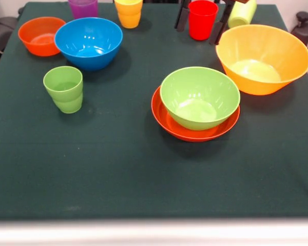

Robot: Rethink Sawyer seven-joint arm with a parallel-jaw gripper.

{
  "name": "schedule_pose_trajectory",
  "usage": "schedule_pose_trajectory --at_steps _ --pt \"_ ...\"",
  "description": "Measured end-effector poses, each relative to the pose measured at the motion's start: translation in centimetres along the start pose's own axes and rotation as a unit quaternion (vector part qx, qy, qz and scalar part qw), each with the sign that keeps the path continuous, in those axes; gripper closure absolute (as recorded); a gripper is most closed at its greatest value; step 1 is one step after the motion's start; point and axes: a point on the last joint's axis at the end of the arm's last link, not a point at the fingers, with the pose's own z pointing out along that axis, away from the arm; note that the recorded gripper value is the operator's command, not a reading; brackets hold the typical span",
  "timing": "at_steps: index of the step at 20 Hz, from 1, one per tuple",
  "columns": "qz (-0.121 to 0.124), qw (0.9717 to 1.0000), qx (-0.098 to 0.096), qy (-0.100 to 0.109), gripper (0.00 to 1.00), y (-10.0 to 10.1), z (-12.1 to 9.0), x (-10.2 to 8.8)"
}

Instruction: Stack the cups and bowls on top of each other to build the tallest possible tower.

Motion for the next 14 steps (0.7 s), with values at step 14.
schedule_pose_trajectory --at_steps 14 --pt "-0.025 0.9992 0.02 0.023 0.0 -1.0 1.2 5.3"
